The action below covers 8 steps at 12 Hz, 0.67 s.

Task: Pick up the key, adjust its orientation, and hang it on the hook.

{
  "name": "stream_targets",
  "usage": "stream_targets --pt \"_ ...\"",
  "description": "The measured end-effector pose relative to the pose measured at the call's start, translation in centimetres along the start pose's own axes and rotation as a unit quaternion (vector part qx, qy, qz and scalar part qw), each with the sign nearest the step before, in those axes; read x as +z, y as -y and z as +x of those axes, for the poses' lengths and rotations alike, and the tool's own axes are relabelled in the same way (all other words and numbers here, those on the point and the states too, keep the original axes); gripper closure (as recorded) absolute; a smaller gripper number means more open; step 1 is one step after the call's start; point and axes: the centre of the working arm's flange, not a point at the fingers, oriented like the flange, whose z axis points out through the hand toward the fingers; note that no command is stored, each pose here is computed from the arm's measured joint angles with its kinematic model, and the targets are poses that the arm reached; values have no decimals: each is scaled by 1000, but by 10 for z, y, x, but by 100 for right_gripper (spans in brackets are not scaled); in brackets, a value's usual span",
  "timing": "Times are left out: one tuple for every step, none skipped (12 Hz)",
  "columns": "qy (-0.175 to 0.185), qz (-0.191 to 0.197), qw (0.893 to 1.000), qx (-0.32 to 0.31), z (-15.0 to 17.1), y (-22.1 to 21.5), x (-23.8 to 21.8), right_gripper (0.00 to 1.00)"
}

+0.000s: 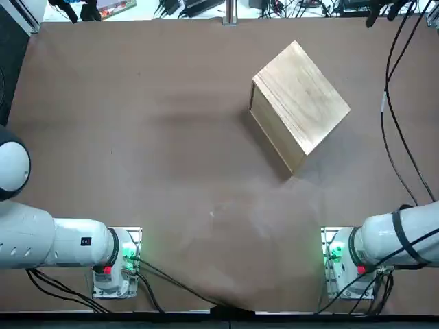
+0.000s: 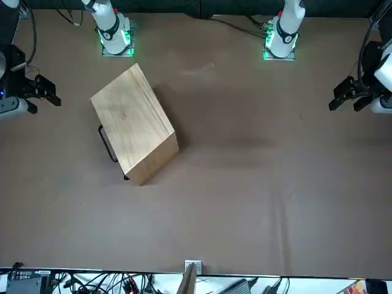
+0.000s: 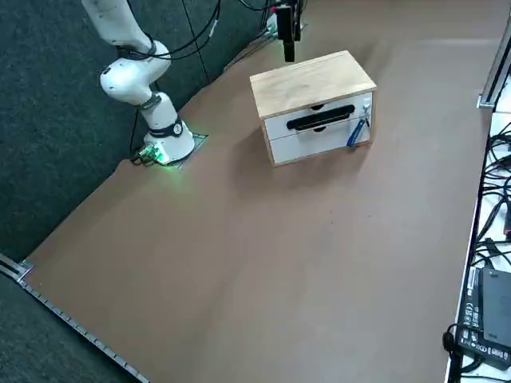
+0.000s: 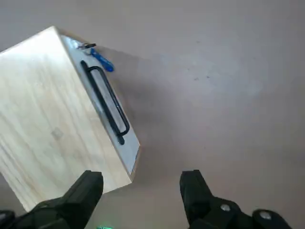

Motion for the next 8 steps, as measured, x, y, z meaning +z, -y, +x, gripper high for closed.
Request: stream_targets --pt "-1 -6 1000 17 -2 0 -3 0" --pt "-3 -10 999 34 -4 0 -6 0" --pt "-6 -12 998 53 -6 0 -10 0" --pt "-9 -14 997 74 -8 0 -13 0" --pt "-12 -14 996 92 -10 0 -16 0" --pt "-14 -15 994 103 -12 -1 -19 0" --pt "-16 -15 994 111 -13 -1 -21 0" --pt "-18 -15 993 118 -14 -1 -22 0"
